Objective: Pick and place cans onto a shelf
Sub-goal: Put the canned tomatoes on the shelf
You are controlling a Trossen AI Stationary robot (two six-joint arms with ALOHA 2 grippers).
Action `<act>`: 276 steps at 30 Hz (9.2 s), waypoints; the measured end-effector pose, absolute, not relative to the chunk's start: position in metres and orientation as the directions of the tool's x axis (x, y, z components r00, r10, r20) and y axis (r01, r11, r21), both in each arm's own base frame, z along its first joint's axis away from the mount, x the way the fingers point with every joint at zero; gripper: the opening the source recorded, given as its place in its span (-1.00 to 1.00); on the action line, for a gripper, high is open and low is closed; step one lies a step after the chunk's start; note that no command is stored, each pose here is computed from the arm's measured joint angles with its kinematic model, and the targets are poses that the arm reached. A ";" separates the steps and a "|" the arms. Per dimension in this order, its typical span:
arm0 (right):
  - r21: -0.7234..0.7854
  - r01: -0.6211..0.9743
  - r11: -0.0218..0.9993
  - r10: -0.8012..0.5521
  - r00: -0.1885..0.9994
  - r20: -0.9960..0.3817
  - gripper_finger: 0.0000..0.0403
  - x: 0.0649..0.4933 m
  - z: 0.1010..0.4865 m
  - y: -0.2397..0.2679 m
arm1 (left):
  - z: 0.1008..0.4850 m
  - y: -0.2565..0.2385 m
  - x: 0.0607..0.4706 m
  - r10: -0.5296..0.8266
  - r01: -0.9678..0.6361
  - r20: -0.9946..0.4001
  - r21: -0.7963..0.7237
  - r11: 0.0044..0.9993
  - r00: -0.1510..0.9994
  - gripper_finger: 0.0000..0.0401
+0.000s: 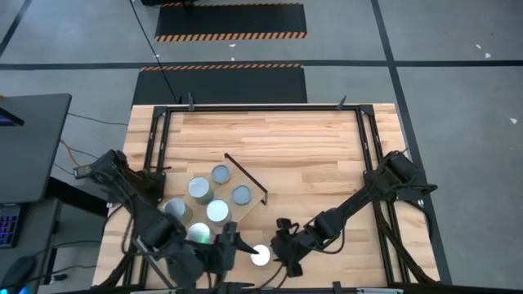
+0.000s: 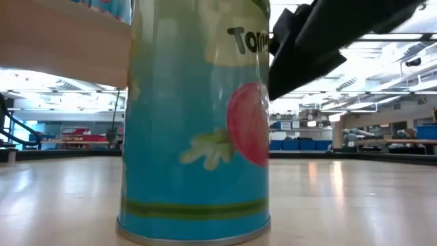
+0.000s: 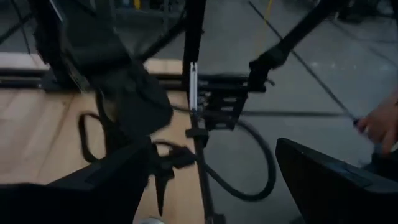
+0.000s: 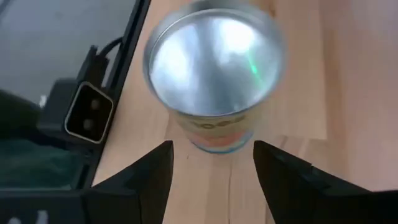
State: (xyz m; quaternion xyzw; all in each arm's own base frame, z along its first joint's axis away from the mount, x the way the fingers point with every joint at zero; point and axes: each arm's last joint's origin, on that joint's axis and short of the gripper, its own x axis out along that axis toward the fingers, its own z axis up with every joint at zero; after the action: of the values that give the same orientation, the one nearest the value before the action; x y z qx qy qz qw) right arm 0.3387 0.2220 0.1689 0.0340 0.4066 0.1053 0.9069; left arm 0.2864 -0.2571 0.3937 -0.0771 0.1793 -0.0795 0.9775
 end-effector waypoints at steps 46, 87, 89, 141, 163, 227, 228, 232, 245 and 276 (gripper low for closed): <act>0.239 0.469 0.850 -0.037 0.505 -0.862 0.14 0.193 0.273 0.210 | 0.233 -0.237 0.382 -0.175 0.240 -0.820 -0.047 0.970 0.545 0.74; 0.247 0.484 0.839 -0.054 0.526 -0.849 0.14 0.199 0.266 0.215 | 0.236 -0.233 0.382 -0.115 0.104 -0.813 -0.067 0.992 0.571 0.26; 0.247 0.484 0.839 -0.054 0.526 -0.849 0.14 0.199 0.266 0.215 | 0.241 -0.232 0.381 -0.106 0.102 -0.804 -0.057 0.993 0.585 0.31; 0.250 0.490 0.835 -0.054 0.526 -0.849 0.14 0.199 0.266 0.215 | 0.219 -0.259 0.374 -0.053 -0.035 -0.797 -0.092 0.995 0.601 0.84; 0.272 0.493 0.826 -0.044 0.538 -0.842 0.14 0.202 0.266 0.216 | 0.217 -0.254 0.382 -0.102 0.020 -0.826 -0.109 0.994 0.554 0.53; 0.361 0.444 0.820 0.040 0.584 -0.810 0.14 0.225 0.270 0.211 | 0.367 -0.268 0.158 -0.138 0.311 -0.904 -0.005 0.950 0.405 0.55; 0.365 0.442 0.819 0.045 0.586 -0.809 0.14 0.225 0.271 0.211 | 0.364 -0.268 0.157 -0.146 0.317 -0.901 -0.010 0.948 0.409 0.55; 0.377 0.438 0.816 0.054 0.592 -0.804 0.14 0.226 0.271 0.212 | 0.355 -0.264 0.150 -0.164 0.341 -0.902 -0.020 0.940 0.400 0.55; 0.437 0.471 0.767 0.063 0.622 -0.781 0.14 0.232 0.273 0.210 | 0.354 -0.254 0.144 -0.146 0.347 -0.908 -0.001 0.938 0.392 0.60; 0.437 0.398 0.806 0.120 0.613 -0.781 0.17 0.247 0.275 0.200 | 0.363 -0.245 0.135 -0.163 0.348 -0.907 -0.019 0.937 0.388 0.76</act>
State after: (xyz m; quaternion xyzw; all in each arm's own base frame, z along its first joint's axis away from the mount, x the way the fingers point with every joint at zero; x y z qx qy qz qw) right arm 0.2465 0.2002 0.2752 0.3001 0.4320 -0.0821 0.8465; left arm 0.1353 -0.2446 0.3633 0.0874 0.5313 -0.1542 0.8284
